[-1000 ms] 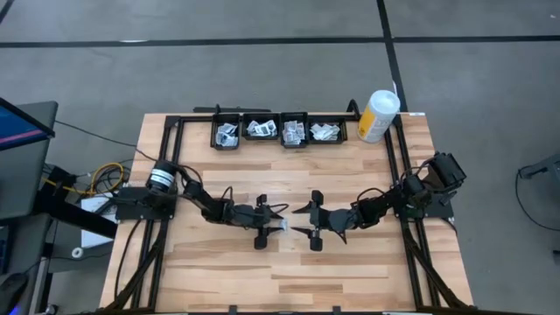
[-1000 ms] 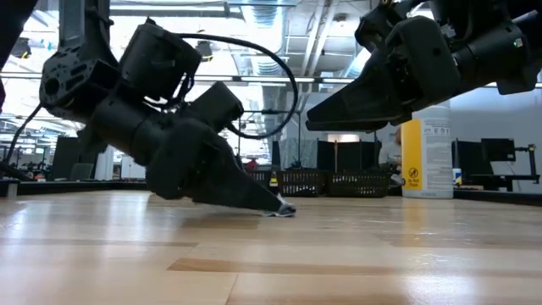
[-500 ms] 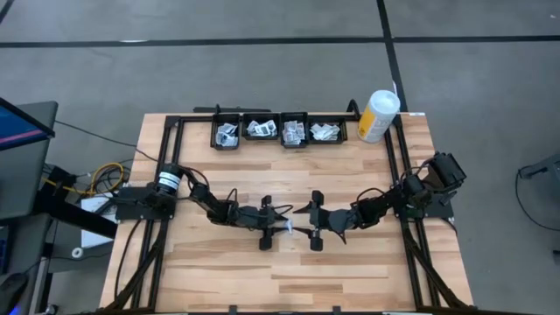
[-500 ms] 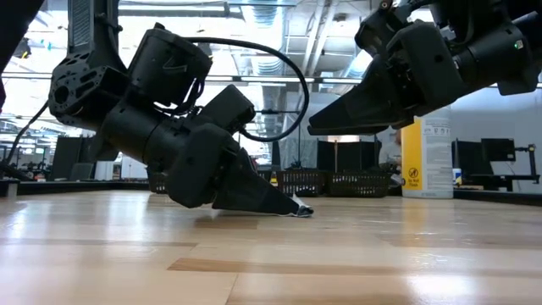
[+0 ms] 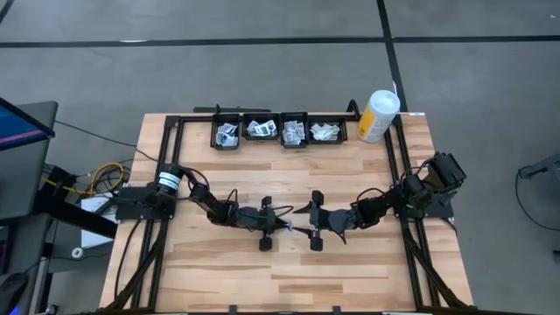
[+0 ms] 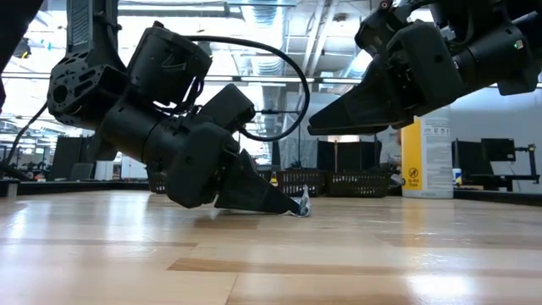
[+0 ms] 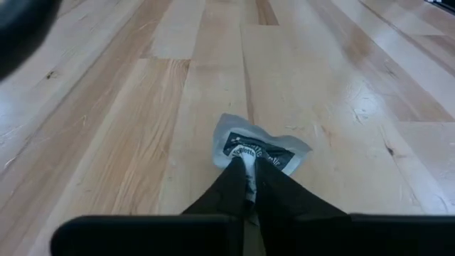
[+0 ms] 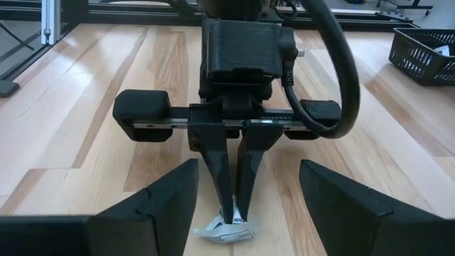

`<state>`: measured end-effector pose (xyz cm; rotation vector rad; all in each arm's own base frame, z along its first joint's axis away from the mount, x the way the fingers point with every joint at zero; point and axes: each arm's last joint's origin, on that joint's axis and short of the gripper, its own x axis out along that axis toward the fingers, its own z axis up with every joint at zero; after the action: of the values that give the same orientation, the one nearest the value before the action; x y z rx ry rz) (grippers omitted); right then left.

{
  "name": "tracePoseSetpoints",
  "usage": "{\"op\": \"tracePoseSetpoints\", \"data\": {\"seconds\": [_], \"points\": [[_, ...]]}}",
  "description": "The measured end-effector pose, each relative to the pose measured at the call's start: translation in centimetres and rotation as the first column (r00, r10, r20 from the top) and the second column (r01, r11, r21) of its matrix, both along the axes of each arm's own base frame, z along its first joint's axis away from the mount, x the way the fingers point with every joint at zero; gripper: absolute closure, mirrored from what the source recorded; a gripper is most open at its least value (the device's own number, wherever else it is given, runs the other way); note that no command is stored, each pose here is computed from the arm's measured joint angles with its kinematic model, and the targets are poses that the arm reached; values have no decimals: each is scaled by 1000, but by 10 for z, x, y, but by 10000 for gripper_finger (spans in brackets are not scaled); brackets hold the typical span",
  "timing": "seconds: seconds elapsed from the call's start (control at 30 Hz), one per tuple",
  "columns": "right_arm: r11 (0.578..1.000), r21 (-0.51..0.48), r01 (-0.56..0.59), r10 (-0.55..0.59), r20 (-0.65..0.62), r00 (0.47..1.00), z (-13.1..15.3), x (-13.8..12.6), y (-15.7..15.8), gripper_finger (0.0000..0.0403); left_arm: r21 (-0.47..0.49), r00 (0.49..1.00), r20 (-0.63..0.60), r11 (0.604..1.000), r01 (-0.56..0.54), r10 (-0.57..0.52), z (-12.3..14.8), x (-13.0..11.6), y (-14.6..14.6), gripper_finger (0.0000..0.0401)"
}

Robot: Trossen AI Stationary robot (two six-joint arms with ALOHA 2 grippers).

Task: Pick & Place First Aid Supplies
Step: Put the black towelette pack into the middle left black bin

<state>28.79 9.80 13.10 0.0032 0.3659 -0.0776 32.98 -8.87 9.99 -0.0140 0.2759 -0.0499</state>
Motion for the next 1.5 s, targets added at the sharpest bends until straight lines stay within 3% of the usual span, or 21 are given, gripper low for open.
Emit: {"op": "tracePoseSetpoints", "data": {"seconds": [0.23, 0.5, 0.77, 0.97, 1.33, 1.5], "points": [[1000, -6, 3, -3, -4, 1000, 0, 0, -1, 163, 74, 996, 16, 994, -85, 84, 10, -2, 4, 358], [999, -27, 31, -32, -37, 999, -3, 2, -11, 163, 158, 964, 117, 954, -255, 239, 49, -8, 10, 370], [989, -145, 21, -28, -51, 998, -3, 5, -23, 163, 149, 935, 202, 935, -323, 291, 78, -10, 26, 371], [969, -248, 10, -28, -68, 997, -3, 8, -35, 163, 233, 865, 246, 839, -491, 438, 93, -12, 52, 371], [897, -440, 39, -90, -97, 991, -2, 14, -75, 163, 353, 666, 223, 578, -736, 712, 106, -25, 112, 366], [861, -500, 97, -122, -17, 992, 7, 19, -98, 163, 365, 608, 213, 515, -776, 765, 102, -41, 134, 361]]}}
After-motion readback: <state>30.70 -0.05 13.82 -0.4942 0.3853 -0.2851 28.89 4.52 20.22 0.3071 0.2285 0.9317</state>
